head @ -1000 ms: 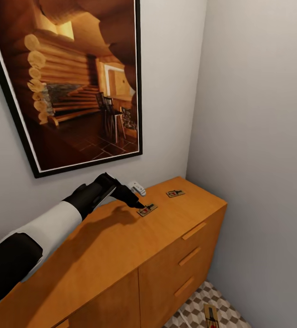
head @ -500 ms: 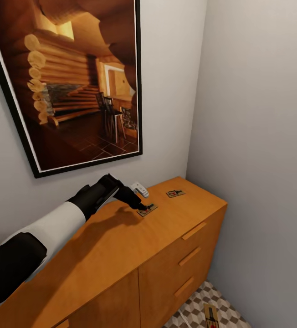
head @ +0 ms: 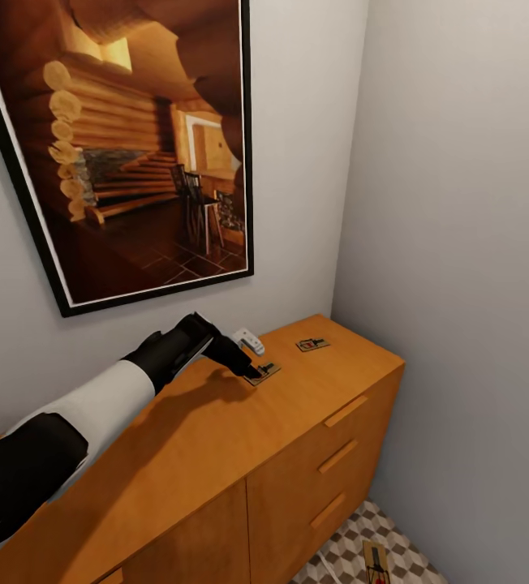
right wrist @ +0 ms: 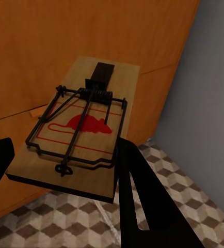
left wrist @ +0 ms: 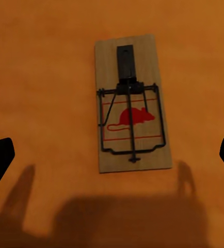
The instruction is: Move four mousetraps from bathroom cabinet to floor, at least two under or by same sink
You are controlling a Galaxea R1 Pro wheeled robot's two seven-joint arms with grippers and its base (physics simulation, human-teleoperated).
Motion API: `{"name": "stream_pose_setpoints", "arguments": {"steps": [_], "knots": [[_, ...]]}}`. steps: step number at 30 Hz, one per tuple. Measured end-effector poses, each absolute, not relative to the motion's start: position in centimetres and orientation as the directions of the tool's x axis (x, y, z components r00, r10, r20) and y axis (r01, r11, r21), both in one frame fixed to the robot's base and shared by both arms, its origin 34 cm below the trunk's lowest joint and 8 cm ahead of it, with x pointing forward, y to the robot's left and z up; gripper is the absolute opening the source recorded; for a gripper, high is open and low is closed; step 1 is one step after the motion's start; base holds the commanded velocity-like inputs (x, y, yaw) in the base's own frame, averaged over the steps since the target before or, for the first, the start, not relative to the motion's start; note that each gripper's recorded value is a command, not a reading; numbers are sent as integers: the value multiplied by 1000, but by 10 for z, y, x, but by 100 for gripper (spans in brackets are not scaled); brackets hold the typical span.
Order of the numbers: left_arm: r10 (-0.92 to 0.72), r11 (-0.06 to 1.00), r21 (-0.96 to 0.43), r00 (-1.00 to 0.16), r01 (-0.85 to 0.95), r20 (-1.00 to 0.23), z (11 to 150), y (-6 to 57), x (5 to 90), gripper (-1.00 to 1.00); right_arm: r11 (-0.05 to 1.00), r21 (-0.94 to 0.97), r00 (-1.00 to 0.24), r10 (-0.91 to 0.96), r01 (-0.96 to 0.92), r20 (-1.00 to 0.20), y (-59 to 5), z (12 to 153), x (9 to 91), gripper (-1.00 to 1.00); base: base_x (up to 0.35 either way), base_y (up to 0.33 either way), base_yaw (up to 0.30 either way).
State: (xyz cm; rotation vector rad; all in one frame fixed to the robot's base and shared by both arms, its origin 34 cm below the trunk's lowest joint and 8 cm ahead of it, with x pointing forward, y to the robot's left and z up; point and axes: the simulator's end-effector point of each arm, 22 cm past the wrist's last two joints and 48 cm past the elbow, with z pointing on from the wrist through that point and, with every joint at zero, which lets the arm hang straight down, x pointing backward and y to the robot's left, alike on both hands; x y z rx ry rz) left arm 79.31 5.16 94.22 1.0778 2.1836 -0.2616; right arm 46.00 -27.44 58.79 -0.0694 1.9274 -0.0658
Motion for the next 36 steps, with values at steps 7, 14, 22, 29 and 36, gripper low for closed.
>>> {"name": "stream_pose_setpoints", "arguments": {"steps": [7,14,22,29,36], "knots": [[627,636,111,-427,764,-652,942,50,793,100,997,-80,-350,-81,-17,-933,-274,588,460,-100,0,0,0],[626,637,110,-429,763,-651,940,50,793,100,997,-80,-351,-81,-19,-933,-274,587,460,-100,0,0,0],[628,636,104,-435,764,-645,934,50,794,100,997,-79,-359,-81,-20,-930,-273,584,458,-100,0,0,0],[629,636,98,-440,765,-641,927,51,795,100,997,-78,-368,-80,-20,-926,-273,581,455,-100,0,0,0],[629,636,91,-446,766,-637,922,50,796,100,997,-78,-376,-80,-21,-923,-273,579,453,-100,0,0,0]]}}
